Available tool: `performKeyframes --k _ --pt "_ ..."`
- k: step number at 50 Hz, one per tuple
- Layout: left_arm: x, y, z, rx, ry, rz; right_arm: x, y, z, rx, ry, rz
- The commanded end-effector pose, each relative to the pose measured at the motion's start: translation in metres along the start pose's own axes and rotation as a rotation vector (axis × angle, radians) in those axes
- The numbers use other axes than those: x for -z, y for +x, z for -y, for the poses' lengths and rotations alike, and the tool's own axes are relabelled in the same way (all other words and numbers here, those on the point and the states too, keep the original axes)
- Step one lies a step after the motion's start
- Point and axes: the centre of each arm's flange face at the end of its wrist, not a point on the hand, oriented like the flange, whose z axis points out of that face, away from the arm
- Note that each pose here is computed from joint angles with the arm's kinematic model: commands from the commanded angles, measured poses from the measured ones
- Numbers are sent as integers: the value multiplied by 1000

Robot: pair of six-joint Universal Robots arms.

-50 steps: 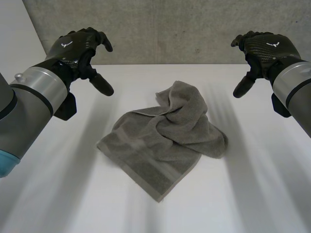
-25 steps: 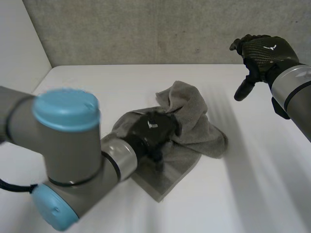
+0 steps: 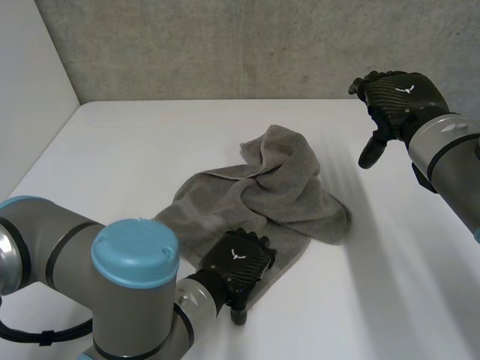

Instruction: Fold the towel.

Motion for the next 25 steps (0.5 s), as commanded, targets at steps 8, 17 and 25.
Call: performKeyframes --k 8,17,25 --pt "-11 -4 -3 -12 58 21 -1 -4 -13 1 -41 19" --pt "-13 -3 -9 -10 42 17 -5 -15 -64 97 -195 81" --pt "-15 -3 -11 -10 32 19 -7 -27 -104 92 -222 122"
